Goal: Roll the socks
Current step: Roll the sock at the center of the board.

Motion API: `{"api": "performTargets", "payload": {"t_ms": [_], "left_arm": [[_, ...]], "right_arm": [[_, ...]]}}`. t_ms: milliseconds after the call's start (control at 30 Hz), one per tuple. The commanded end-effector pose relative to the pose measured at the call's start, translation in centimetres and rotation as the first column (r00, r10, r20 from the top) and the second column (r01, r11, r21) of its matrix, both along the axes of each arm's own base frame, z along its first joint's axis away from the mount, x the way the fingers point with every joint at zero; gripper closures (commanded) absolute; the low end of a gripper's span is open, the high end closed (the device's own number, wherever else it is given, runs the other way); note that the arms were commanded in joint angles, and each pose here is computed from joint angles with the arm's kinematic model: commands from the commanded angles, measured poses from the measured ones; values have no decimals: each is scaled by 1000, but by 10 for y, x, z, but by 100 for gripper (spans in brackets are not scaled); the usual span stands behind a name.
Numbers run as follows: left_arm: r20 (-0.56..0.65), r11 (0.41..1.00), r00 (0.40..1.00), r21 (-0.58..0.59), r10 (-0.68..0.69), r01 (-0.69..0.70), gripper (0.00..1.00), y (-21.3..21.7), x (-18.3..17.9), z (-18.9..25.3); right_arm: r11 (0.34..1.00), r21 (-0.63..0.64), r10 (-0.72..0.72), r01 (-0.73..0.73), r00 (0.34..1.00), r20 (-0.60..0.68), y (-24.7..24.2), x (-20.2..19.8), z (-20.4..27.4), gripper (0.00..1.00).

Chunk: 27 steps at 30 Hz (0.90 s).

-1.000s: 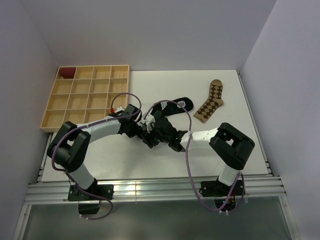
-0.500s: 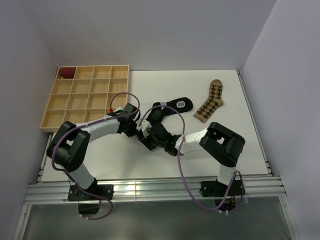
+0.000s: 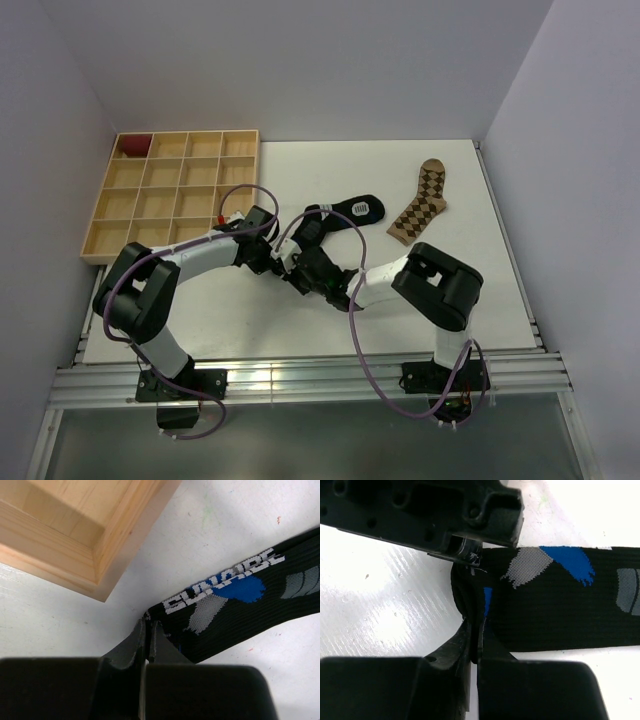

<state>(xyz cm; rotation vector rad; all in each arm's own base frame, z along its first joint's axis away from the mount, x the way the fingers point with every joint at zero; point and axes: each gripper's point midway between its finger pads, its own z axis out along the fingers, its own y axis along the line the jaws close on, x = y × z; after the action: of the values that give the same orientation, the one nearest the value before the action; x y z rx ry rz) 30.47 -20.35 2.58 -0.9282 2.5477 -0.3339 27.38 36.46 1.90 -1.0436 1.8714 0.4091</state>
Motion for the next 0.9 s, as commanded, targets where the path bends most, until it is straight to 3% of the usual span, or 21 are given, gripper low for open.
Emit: {"api": "performTargets", "payload": {"t_ms": [0,67,267,400,600,867], "left_arm": [[0,999,1000,-30,-29,29,100,-8,2,7],[23,999,1000,-43,-21,22,99,-8,6,13],[120,997,993,-77,15,-6,78,-5,19,37],[213,994,977,-107,26,-3,71,-4,26,58],[312,989,949,-145,37,9,60,-1,27,75],[368,977,929,-208,34,47,57,8,-1,69]], "right_arm": [[998,-46,33,-37,996,-88,-4,-14,-18,100],[998,-26,44,-48,989,-138,-5,-15,-15,100],[993,86,105,-79,928,-358,-9,-15,-4,100],[981,165,169,-97,842,-512,-7,-18,-3,100],[975,210,197,-77,742,-641,-8,-15,-5,100],[953,292,194,82,577,-793,-11,-4,-5,100]]}}
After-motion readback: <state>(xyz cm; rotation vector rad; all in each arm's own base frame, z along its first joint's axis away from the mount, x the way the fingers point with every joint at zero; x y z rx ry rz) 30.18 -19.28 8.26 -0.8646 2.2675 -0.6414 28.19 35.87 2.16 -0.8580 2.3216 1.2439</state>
